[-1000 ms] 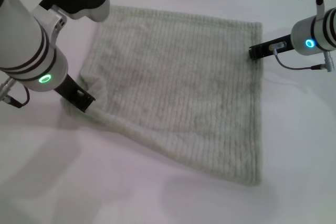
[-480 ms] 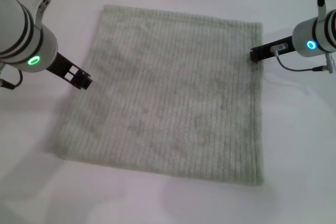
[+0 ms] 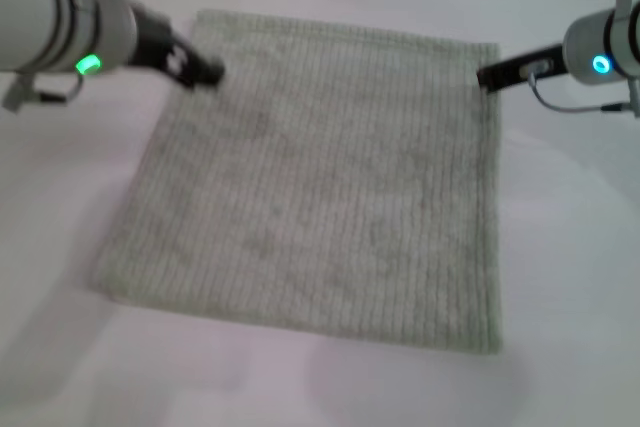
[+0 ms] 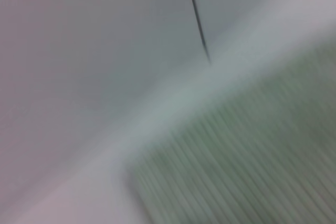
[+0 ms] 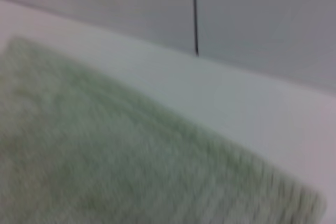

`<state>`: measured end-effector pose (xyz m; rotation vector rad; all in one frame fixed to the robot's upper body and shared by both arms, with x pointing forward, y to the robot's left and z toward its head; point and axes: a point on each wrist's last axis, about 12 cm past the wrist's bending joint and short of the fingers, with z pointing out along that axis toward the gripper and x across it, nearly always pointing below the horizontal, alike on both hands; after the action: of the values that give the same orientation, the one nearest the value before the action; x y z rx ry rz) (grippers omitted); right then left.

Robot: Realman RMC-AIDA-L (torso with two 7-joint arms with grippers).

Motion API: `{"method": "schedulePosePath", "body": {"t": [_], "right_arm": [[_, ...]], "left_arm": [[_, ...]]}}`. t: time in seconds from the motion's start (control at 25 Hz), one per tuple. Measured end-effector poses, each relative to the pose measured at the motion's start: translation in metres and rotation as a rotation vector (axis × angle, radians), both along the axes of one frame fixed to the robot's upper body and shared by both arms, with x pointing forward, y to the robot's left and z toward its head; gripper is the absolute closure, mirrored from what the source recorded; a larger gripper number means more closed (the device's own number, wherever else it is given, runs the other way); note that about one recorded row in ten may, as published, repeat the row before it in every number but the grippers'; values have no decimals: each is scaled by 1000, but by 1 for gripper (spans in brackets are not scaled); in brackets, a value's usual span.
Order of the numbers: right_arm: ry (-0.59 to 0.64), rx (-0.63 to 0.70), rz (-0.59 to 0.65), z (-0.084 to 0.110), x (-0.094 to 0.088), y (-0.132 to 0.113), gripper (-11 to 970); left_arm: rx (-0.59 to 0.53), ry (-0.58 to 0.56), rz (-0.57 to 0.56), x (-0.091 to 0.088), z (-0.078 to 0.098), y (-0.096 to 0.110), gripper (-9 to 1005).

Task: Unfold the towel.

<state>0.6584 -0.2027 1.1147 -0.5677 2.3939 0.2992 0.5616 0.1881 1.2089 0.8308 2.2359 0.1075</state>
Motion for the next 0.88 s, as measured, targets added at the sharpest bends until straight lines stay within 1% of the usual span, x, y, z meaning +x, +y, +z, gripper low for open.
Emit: {"method": "schedulePosePath", "body": {"t": [0.04, 0.12, 0.16, 0.2, 0.24, 0.28, 0.36, 0.44, 0.48, 0.52, 0.6, 0.68, 0.72, 0.8, 0.84, 0.88], "right_arm": [[-31, -3, 13, 5, -1, 0, 960], [-126, -13, 49, 19, -6, 2, 960], [-256, -28, 85, 37, -13, 4, 960], [-256, -28, 85, 37, -13, 4, 960], [-319, -37, 98, 45, -17, 4, 960], [-393, -51, 109, 50, -25, 4, 959], [-551, -87, 132, 55, -43, 6, 959], [-746, -123, 134, 59, -66, 12, 959], [-808, -130, 131, 58, -77, 15, 959], [-882, -130, 99, 58, -87, 15, 959], [-966, -108, 22, 48, -106, 13, 959], [-1031, -67, -74, 31, -123, 10, 959], [-1059, -48, -109, 19, -132, 7, 959], [-1161, 18, -172, -5, -153, -2, 959], [-1199, 45, -188, -13, -161, -7, 959], [-1234, 84, -200, -23, -171, -14, 959]], "left_arm": [[-36, -108, -14, 6, 1, 7, 293], [-71, -299, -27, 13, 2, 19, 293], [-65, -504, -30, 15, -2, 32, 294], [-65, -504, -30, 15, -2, 32, 294], [-60, -617, -28, 14, -4, 38, 294], [-61, -702, -23, 14, -10, 43, 294], [-100, -870, 6, 12, -18, 51, 293], [-159, -1009, 58, 8, -35, 62, 295], [-188, -1065, 82, 4, -44, 67, 297], [-223, -1099, 105, 2, -55, 71, 298], [-282, -1125, 152, -3, -78, 80, 299], [-330, -1126, 204, -8, -97, 92, 299], [-343, -1124, 224, -9, -103, 97, 299], [-388, -1116, 279, -15, -118, 109, 299], [-388, -1116, 279, -15, -118, 109, 299], [-419, -1104, 305, -19, -126, 116, 298]]}}
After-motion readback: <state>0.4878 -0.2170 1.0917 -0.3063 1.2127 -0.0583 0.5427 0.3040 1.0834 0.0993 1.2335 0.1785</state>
